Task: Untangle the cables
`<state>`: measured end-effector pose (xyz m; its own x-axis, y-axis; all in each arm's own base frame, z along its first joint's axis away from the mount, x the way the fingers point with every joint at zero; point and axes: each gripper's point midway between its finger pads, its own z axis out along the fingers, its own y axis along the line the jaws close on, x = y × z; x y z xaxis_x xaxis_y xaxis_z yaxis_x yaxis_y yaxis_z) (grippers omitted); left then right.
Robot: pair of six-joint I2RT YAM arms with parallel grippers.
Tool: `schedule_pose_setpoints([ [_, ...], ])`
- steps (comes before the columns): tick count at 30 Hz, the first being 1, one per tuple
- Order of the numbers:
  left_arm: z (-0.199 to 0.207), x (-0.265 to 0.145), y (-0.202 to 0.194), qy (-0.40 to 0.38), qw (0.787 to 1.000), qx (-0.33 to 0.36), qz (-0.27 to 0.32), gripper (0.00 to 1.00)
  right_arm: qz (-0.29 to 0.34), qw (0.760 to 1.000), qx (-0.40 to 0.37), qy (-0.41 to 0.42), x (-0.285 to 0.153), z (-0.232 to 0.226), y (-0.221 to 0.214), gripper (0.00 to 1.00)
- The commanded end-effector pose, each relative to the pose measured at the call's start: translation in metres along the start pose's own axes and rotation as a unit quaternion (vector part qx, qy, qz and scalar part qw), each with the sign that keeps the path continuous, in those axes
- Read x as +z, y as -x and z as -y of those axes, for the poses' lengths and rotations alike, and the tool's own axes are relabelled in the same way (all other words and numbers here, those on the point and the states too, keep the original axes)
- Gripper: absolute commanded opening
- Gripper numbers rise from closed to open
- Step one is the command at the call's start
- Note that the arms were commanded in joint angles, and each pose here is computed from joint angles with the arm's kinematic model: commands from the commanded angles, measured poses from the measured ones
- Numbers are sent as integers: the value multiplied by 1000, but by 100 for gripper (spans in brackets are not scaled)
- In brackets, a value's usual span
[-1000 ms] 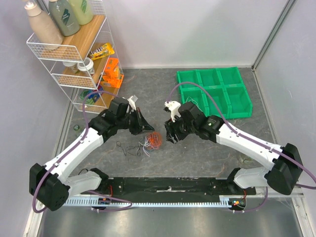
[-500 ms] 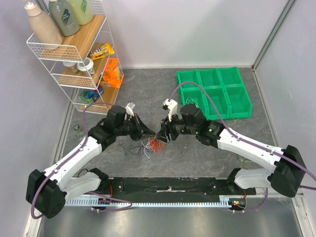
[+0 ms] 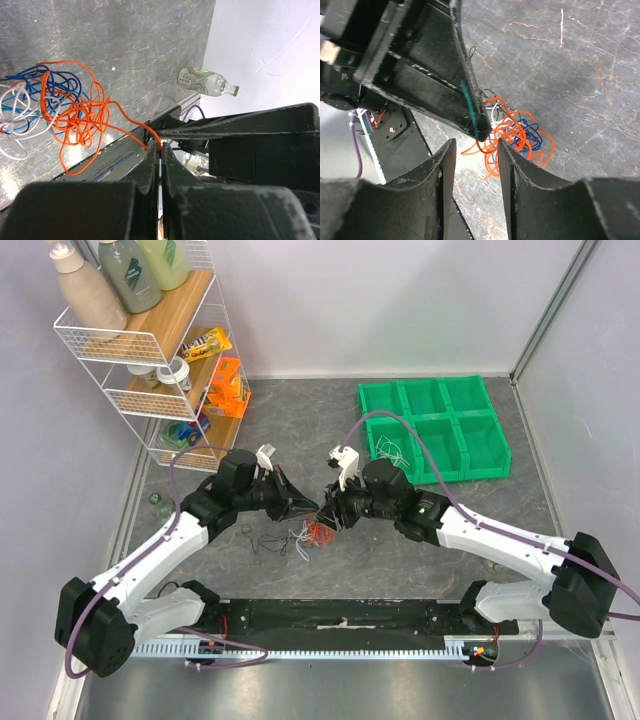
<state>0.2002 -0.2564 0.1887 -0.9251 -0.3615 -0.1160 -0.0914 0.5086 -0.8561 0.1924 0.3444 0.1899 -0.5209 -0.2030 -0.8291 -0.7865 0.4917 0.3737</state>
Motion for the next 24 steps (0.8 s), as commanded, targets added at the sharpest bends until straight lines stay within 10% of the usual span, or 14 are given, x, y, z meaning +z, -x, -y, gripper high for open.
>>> schedule_pose_setpoints([
  [1,37,-8,6,-48,999,10,3,2,19,999,-18,-21,5,8,7,45],
  [7,43,-11,7,-51,999,17,4,2,33,998,-20,-41,6,14,15,32],
  [11,45,-14,9,-48,998,39,6,6,54,997,-18,-47,-2,12,28,0],
  [19,48,-43,30,33,977,206,39,64,88,995,-5,-47,-32,2,42,0],
  [24,20,-45,21,57,981,179,40,42,98,995,23,-29,-33,-5,49,0],
])
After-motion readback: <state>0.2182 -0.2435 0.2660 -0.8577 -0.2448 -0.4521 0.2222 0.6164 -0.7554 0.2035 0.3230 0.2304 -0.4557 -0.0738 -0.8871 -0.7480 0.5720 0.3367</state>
